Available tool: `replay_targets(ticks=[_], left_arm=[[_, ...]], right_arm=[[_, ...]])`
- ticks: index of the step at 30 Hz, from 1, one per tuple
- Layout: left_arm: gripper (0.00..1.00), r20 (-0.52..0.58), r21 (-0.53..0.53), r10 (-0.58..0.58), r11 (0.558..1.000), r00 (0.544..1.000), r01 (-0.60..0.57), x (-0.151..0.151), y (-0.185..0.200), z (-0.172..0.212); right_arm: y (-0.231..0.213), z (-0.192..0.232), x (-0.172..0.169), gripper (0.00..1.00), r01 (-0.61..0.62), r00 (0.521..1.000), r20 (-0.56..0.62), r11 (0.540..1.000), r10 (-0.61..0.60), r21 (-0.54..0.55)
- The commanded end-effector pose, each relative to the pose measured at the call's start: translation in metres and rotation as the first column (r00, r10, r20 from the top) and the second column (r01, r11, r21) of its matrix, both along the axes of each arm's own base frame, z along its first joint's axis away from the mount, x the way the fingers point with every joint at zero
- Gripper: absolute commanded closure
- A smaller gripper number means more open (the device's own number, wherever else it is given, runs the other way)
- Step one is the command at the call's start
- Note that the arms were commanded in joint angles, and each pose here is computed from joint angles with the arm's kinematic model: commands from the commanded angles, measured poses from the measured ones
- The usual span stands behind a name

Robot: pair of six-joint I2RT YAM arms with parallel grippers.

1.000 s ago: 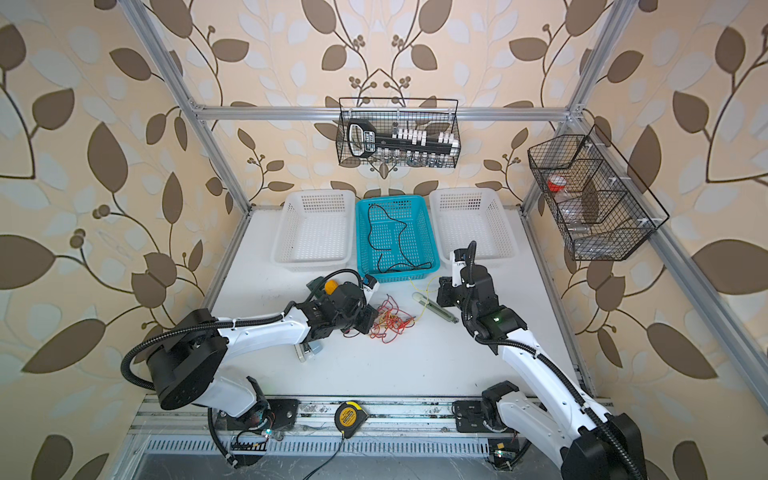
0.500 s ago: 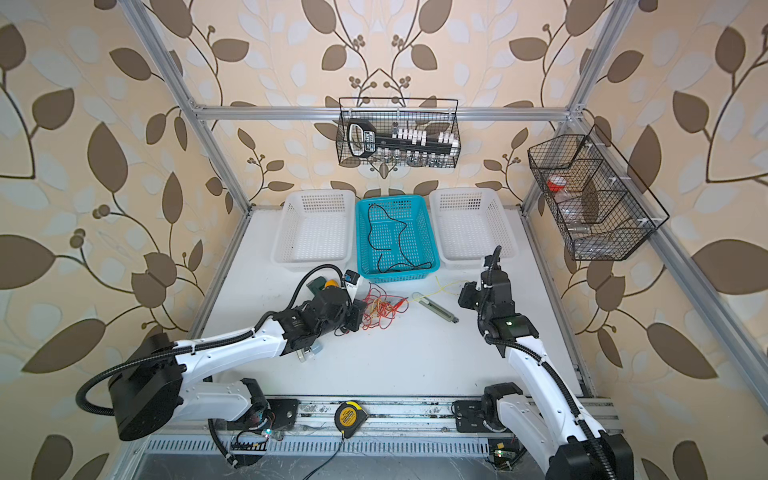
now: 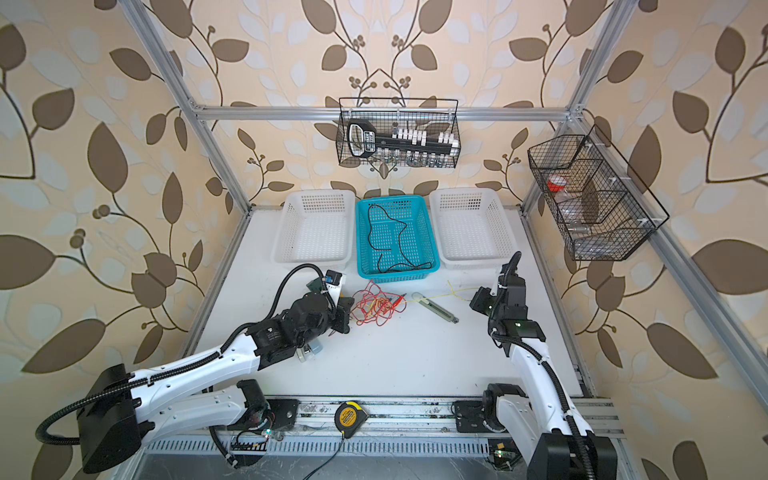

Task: Untangle the cables
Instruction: 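Release the yellow wire and move the right gripper back toward the bundle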

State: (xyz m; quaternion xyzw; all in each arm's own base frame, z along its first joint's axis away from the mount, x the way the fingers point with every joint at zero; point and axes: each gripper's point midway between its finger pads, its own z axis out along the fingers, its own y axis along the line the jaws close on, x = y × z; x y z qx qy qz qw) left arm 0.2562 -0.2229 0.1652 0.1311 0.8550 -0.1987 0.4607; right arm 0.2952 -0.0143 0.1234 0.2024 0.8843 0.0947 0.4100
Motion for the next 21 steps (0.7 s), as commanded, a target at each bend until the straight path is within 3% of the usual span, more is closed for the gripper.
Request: replay_targets(ticks=[1,7,11,21], left_arm=[[1.0,0.021,0.109,0.113,0.987,0.993,-0.115,0.005,0.036,-0.009],[1.0,0.017,0.084,0.074,0.994,0.997,-0.075,0.002,0.029,-0.007],[1.0,0.018,0.035,0.006,0.999,1.0,-0.006,0.0,0.013,-0.003],[1.0,0.011,-0.02,-0.116,0.993,0.993,0.117,0.001,-0.02,0.002]], right_arm=[[-0.033,-0.008,-0.004,1.0,0.141,0.99,-0.023,0.988,-0.143,-0.063],[-0.026,-0.008,-0.002,1.0,0.113,0.993,-0.016,0.993,-0.113,-0.033],[-0.006,0.003,0.002,0.99,0.026,0.999,0.022,0.999,-0.026,-0.03],[0.052,0.002,0.003,0.75,-0.197,0.98,0.022,0.979,0.199,-0.042]])
